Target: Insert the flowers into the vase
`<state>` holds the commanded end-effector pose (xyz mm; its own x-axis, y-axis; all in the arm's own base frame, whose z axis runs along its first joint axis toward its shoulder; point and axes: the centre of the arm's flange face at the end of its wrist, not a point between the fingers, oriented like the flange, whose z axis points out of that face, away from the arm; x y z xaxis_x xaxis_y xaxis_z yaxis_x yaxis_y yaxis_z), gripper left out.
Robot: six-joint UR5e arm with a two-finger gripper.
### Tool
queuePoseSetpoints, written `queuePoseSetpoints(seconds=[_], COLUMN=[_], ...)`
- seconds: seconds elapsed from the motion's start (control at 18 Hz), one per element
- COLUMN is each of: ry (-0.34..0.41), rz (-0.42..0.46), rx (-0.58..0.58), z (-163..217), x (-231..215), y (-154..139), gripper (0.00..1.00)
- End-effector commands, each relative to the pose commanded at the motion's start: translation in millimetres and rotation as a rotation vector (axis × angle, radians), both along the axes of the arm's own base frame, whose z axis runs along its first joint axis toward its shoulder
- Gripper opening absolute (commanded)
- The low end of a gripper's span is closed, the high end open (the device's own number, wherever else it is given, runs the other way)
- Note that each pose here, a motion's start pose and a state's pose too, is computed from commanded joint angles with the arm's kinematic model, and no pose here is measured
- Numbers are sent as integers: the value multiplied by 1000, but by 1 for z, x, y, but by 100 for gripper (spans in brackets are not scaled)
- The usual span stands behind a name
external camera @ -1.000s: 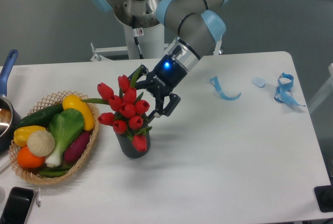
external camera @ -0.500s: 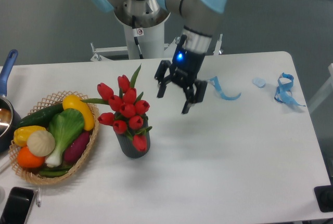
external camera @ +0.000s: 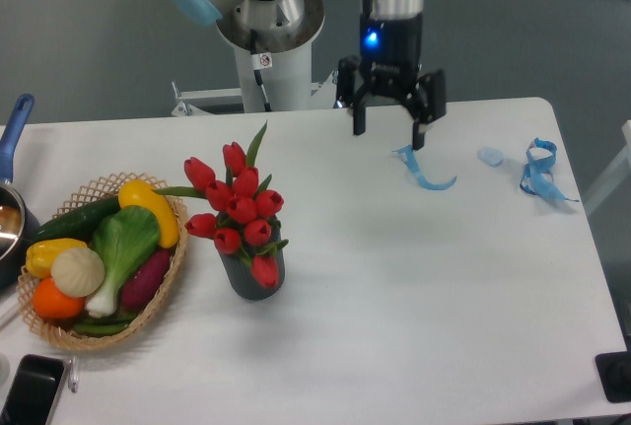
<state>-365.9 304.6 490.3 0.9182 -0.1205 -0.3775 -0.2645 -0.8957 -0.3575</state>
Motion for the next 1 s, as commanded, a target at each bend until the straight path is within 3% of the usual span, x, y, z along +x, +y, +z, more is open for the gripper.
queuePoseSetpoints(seconds=[0.17, 0.5, 1.0], ry=[0, -11, -27], rz=[-22, -182, -202], rx=[-59, -234, -236], z=[13, 23, 12], x=[-9, -26, -6], y=[-13, -55, -59], gripper=[100, 100, 100])
